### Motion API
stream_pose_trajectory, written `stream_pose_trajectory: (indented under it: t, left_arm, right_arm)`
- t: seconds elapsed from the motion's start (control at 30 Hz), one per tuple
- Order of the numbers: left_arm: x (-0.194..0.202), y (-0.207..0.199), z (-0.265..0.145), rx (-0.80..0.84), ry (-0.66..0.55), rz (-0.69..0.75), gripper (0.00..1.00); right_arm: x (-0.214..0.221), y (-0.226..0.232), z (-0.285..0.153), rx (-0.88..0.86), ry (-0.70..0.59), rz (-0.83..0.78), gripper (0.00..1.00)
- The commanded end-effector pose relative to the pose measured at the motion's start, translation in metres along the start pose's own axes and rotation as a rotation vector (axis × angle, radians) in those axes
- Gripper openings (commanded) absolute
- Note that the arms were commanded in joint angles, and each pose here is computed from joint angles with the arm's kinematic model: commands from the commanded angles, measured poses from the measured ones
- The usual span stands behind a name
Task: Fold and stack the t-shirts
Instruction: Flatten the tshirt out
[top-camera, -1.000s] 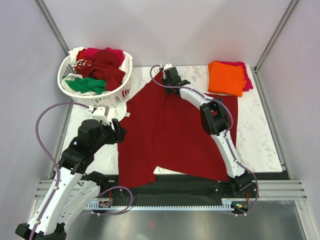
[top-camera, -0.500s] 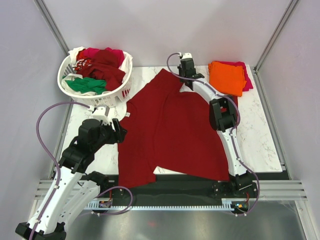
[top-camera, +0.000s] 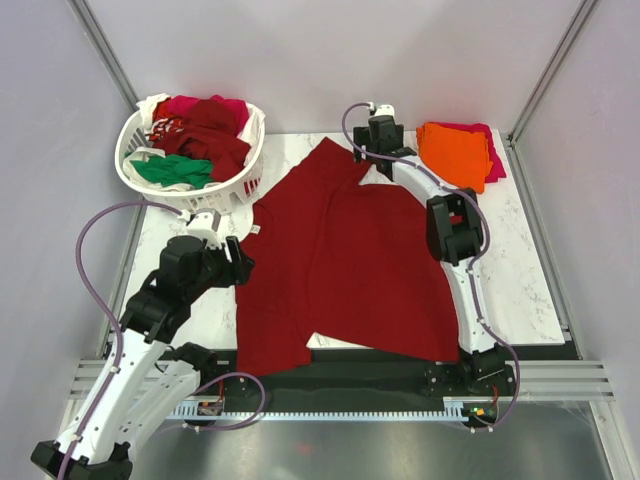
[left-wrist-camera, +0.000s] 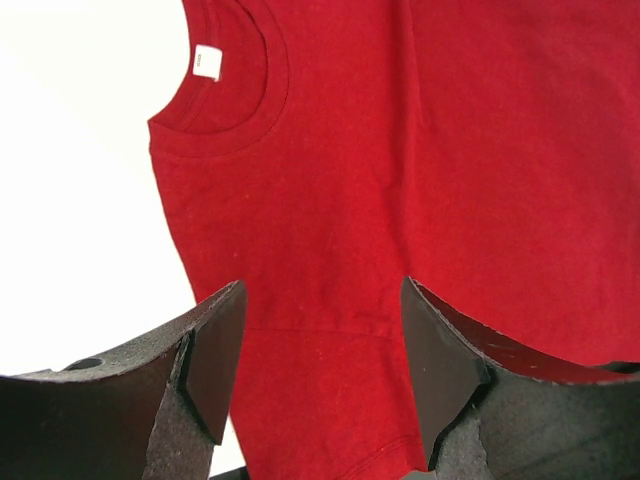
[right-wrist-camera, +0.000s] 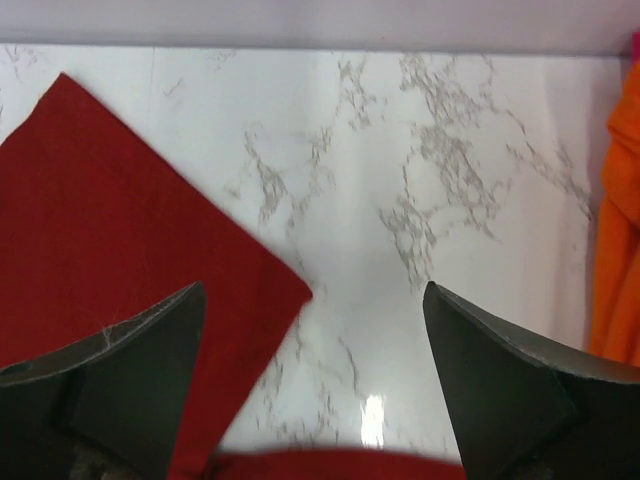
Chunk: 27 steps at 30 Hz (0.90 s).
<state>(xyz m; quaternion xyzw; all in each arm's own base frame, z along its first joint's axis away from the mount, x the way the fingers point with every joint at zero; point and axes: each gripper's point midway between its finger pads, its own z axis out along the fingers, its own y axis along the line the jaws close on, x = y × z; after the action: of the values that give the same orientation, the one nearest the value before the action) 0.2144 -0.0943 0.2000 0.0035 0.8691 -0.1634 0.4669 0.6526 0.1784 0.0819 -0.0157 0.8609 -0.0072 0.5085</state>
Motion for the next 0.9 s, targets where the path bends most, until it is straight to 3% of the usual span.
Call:
stream_pose_trajectory:
  t: [0.0,0.03,0.07,0.13,0.17,0.2,0.23,0.3,0.33,0.53,0.67,0.7,0.77,0.87]
  left_arm:
    - [-0.002,0.003,0.009,-0.031,0.01,-0.013,0.7]
    - [0.003,0.003,0.018,-0.044,0.058,-0.011,0.7]
    - [0.003,0.001,0.022,-0.037,0.08,-0.011,0.68]
    - [0.001,-0.004,0.032,-0.045,0.108,-0.066,0.68]
    - [0.005,-0.005,0.043,-0.06,0.15,-0.08,0.67]
    - [0.005,-0.008,0.051,-0.064,0.168,-0.095,0.67]
    - [-0.008,-0.014,0.057,-0.059,0.147,-0.093,0.67]
    - [-0.009,-0.016,0.082,-0.087,0.17,-0.063,0.67]
    - [-0.027,-0.024,0.092,-0.071,0.127,-0.06,0.67]
    - [-0.035,-0.044,0.15,-0.054,0.201,-0.066,0.67]
    - [-0.026,-0.047,0.139,-0.045,0.209,-0.098,0.68]
    - [-0.007,-0.041,0.132,-0.057,0.242,-0.103,0.68]
    - [0.004,-0.038,0.1,-0.064,0.247,-0.131,0.69]
    - [0.041,-0.042,0.059,-0.058,0.297,-0.188,0.7]
  right_arm:
    - [-0.089,-0.007,-0.08,-0.04,-0.146,0.14,0.98]
    - [-0.085,-0.007,-0.091,-0.048,-0.137,0.156,0.98]
    - [-0.052,-0.012,-0.095,-0.042,-0.067,0.154,0.98]
    - [-0.064,-0.018,-0.132,-0.063,-0.102,0.178,0.98]
    - [-0.027,-0.027,-0.137,-0.036,-0.037,0.16,0.98]
    - [-0.039,-0.037,-0.162,-0.022,-0.071,0.175,0.98]
    - [-0.004,-0.049,-0.168,0.02,-0.013,0.163,0.98]
    - [-0.002,-0.073,-0.195,0.088,-0.037,0.226,0.98]
    - [0.029,-0.091,-0.198,0.136,0.014,0.261,0.98]
    - [0.077,-0.109,-0.205,0.104,0.154,0.439,0.98]
    - [0.095,-0.106,-0.206,0.085,0.231,0.459,0.98]
    - [0.091,-0.1,-0.211,0.046,0.229,0.476,0.98]
    - [0.092,-0.088,-0.22,0.02,0.224,0.474,0.98]
    - [0.087,-0.056,-0.25,0.021,0.19,0.334,0.98]
